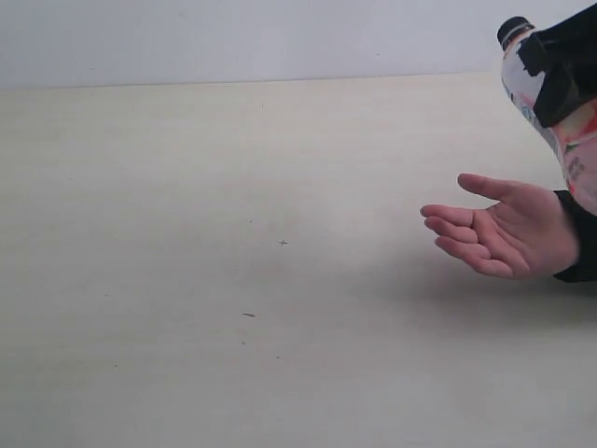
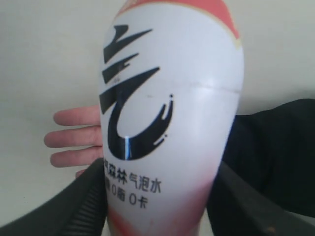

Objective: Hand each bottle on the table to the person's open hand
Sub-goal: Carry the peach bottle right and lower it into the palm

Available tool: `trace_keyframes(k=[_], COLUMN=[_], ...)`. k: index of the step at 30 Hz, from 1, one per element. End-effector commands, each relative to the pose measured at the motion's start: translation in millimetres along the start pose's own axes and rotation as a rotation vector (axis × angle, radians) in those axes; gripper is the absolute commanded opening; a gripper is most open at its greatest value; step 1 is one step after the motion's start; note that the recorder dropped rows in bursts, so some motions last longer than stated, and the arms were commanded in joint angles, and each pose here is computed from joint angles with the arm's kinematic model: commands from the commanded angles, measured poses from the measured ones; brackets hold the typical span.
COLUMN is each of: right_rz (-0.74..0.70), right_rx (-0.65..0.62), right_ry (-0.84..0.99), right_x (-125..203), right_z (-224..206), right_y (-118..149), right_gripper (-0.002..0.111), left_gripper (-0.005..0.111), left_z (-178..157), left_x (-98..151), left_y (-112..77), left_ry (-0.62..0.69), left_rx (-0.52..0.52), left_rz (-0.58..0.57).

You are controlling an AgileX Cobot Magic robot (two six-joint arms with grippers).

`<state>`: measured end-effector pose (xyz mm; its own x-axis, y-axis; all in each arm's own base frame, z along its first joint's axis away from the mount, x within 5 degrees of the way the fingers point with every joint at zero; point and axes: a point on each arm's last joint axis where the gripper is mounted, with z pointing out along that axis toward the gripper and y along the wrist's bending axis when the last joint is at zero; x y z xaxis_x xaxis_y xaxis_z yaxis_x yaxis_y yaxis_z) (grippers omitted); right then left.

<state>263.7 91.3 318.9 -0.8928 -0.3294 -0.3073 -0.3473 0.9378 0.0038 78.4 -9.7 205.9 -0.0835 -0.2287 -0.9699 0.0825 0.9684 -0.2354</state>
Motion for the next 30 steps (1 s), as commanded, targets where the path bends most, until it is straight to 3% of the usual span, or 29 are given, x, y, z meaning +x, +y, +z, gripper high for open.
trace_keyframes(k=[1, 9, 27, 30], right_rz=[0.008, 0.039, 0.040, 0.040], right_rx=[0.004, -0.054, -0.068, -0.068], right_ry=[-0.023, -0.013, 0.094, 0.092], right_x=[8, 18, 16, 16], right_z=[19, 55, 86, 86], right_y=[-1, 4, 4, 4], right_gripper=[0.000, 0.000, 0.000, 0.006], left_gripper=[0.000, 0.000, 0.000, 0.000], left_z=[-1, -1, -1, -1], left_x=[0, 0, 0, 0], left_y=[0.1, 0.1, 0.1, 0.1], left_ry=[-0.006, -0.006, -0.006, -0.006], left_rx=[-0.001, -0.001, -0.001, -0.001], left_rz=[-0.004, -0.004, -0.004, -0.004])
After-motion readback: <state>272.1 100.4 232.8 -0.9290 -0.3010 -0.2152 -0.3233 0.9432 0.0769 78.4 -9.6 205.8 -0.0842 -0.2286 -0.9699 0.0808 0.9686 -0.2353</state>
